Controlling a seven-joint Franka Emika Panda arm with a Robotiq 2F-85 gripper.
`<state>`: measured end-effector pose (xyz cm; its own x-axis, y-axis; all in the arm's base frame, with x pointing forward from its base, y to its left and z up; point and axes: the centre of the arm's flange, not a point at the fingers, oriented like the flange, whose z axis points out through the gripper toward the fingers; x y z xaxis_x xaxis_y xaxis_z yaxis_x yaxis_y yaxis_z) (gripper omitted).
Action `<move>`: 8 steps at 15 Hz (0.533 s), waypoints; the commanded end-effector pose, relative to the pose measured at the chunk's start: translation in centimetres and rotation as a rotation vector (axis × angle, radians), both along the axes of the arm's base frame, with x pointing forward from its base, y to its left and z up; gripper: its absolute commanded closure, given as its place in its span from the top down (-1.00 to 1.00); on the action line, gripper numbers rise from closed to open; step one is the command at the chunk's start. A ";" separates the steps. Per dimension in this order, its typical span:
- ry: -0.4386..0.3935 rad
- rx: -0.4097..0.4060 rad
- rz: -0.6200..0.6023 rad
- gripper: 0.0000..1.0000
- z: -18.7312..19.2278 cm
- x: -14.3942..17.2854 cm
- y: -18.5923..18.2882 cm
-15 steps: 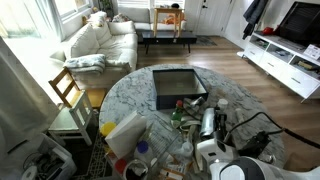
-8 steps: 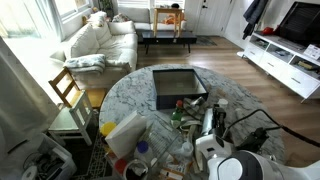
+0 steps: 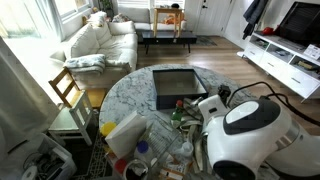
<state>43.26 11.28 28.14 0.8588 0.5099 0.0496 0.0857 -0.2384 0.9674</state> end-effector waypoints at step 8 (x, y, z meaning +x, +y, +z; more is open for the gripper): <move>0.241 0.485 -0.035 1.00 3.7 -1.4 -1.3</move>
